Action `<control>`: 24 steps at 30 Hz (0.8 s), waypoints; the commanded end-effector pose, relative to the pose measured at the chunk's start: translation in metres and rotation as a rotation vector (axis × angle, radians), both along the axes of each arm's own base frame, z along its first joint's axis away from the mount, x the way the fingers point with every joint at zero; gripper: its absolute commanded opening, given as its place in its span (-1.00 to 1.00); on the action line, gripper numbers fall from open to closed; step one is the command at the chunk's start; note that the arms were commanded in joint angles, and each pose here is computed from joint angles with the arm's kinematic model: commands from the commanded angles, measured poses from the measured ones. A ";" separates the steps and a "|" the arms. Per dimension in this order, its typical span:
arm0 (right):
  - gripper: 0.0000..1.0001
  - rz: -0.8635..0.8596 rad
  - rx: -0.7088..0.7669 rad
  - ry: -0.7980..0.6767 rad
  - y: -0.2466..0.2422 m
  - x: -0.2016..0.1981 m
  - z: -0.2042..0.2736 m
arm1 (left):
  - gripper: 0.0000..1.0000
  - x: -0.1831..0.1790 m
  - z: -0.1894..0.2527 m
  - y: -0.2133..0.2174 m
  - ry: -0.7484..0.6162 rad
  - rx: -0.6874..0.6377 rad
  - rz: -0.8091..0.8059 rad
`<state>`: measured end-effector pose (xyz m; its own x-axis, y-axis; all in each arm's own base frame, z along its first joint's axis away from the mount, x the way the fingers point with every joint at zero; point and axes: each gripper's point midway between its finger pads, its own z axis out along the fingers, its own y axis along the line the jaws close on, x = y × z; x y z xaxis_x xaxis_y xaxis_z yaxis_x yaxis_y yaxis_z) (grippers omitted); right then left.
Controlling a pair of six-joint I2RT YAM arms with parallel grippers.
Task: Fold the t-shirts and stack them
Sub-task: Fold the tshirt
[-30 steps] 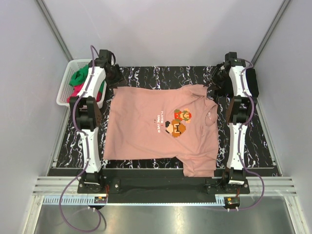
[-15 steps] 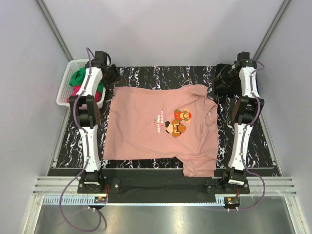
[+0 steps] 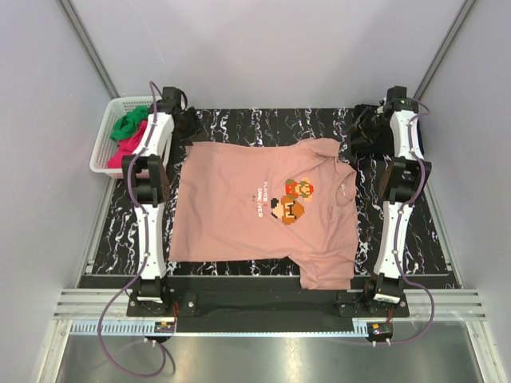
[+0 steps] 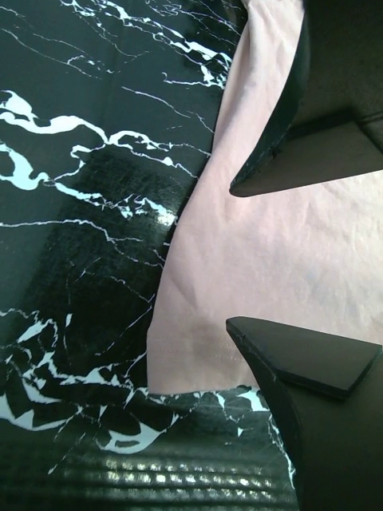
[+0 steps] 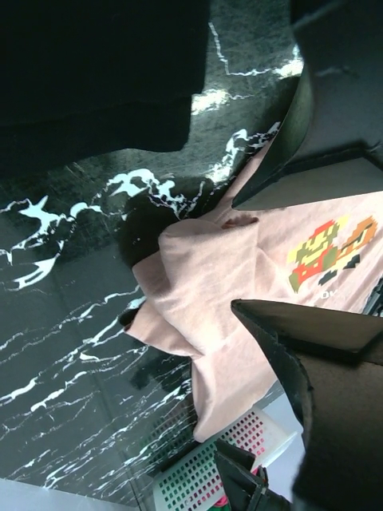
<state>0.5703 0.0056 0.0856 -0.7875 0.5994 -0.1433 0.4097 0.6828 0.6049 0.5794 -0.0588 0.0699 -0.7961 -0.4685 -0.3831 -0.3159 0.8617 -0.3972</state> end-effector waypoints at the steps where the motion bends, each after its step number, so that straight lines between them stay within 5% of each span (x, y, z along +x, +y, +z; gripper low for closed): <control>1: 0.11 0.023 0.041 -0.023 0.009 0.007 -0.005 | 0.35 0.012 0.005 0.017 -0.032 -0.002 0.035; 24: 0.10 0.046 0.159 -0.044 0.042 0.024 -0.020 | 0.32 -0.006 -0.012 0.013 0.031 0.036 0.002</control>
<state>0.5856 0.0379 0.0595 -0.8033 0.5928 -0.0582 0.3915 0.5992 0.6984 0.5765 -0.0514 0.0644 -0.8018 -0.4624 -0.3786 -0.3206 0.8674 -0.3805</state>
